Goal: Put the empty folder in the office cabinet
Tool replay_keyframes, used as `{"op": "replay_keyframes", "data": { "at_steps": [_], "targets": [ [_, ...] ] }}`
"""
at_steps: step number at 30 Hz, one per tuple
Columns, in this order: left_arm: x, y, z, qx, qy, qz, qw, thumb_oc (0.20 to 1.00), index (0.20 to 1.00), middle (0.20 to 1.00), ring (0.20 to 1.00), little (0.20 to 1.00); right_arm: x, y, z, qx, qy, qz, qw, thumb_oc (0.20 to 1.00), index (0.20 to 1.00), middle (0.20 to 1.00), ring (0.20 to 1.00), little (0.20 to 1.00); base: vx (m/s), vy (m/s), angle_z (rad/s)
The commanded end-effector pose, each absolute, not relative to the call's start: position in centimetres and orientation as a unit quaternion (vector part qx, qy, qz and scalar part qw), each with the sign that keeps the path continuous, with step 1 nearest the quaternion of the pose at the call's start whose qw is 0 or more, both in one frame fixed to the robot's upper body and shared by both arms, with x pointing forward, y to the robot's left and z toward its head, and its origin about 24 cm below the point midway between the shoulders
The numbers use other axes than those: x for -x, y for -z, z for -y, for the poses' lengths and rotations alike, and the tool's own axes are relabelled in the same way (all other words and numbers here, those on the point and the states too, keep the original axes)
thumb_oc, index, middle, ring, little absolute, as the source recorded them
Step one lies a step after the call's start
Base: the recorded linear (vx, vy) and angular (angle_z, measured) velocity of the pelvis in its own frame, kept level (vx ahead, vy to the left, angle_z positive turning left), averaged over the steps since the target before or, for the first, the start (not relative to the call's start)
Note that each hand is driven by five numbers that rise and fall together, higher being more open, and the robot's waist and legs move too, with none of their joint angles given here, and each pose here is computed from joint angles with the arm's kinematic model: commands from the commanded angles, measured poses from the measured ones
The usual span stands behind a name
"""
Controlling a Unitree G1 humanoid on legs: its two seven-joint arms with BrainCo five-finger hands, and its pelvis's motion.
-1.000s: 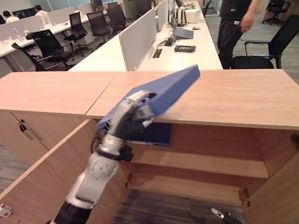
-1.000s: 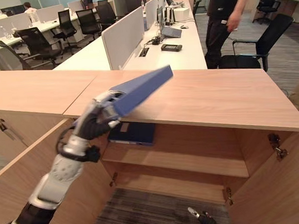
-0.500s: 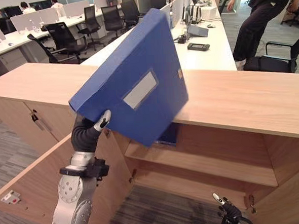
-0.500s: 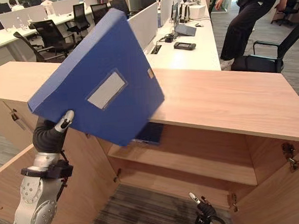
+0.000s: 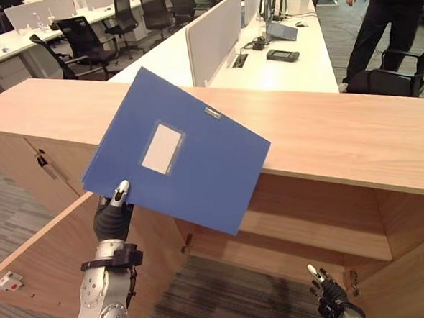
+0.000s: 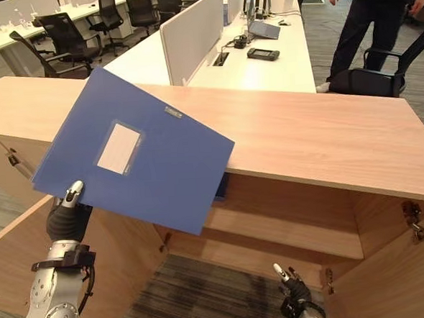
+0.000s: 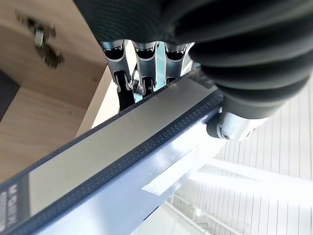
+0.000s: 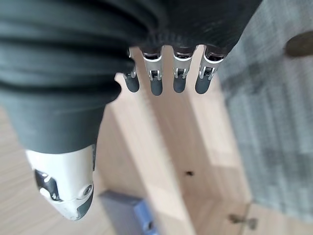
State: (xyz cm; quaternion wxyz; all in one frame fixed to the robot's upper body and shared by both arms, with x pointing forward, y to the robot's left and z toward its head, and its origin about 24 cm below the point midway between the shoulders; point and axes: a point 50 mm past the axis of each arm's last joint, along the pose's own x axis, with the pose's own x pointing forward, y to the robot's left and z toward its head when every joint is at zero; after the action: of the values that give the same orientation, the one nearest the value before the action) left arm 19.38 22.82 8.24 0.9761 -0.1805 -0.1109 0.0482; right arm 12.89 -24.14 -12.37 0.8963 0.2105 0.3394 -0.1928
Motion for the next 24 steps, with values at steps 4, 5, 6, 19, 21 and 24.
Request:
{"op": "replay_keyframes", "data": {
  "at_steps": [4, 5, 6, 19, 21, 24],
  "targets": [
    [-18.5, -9.9, -25.6, 0.095, -0.114, 0.156, 0.977, 0.2, 0.2, 0.2, 0.2, 0.2, -16.8, 8.7, 27.7, -0.193, 0.229, -0.23, 0.926, 1.0, 1.0, 1.0, 1.0, 1.0, 0.0, 0.0, 0.0],
    [-18.5, -10.0, -25.7, 0.09, -0.118, 0.157, 0.976, 0.2, 0.2, 0.2, 0.2, 0.2, -17.1, 8.2, 28.2, -0.181, 0.233, -0.221, 0.929, 1.0, 1.0, 1.0, 1.0, 1.0, 0.0, 0.0, 0.0],
    [-18.5, -10.0, -25.7, 0.09, -0.118, 0.157, 0.976, 0.2, 0.2, 0.2, 0.2, 0.2, -17.1, 8.2, 28.2, -0.181, 0.233, -0.221, 0.929, 1.0, 1.0, 1.0, 1.0, 1.0, 0.0, 0.0, 0.0],
    [-20.0, -12.7, -21.9, 0.213, 0.141, 0.187, 0.948, 0.2, 0.2, 0.2, 0.2, 0.2, -20.9, 3.0, 28.7, -0.094, 0.165, -0.12, 0.974, 1.0, 1.0, 1.0, 1.0, 1.0, 0.0, 0.0, 0.0],
    [-20.2, -13.3, -21.1, 0.2, 0.193, 0.181, 0.943, 0.2, 0.2, 0.2, 0.2, 0.2, -21.2, 3.1, 28.3, -0.095, 0.154, -0.123, 0.976, 1.0, 1.0, 1.0, 1.0, 1.0, 0.0, 0.0, 0.0],
    [-20.2, -14.0, -20.1, 0.189, 0.274, 0.157, 0.93, 0.2, 0.2, 0.2, 0.2, 0.2, -21.5, 3.3, 27.7, -0.088, 0.131, -0.131, 0.979, 1.0, 1.0, 1.0, 1.0, 1.0, 0.01, 0.0, -0.03]
  ]
}}
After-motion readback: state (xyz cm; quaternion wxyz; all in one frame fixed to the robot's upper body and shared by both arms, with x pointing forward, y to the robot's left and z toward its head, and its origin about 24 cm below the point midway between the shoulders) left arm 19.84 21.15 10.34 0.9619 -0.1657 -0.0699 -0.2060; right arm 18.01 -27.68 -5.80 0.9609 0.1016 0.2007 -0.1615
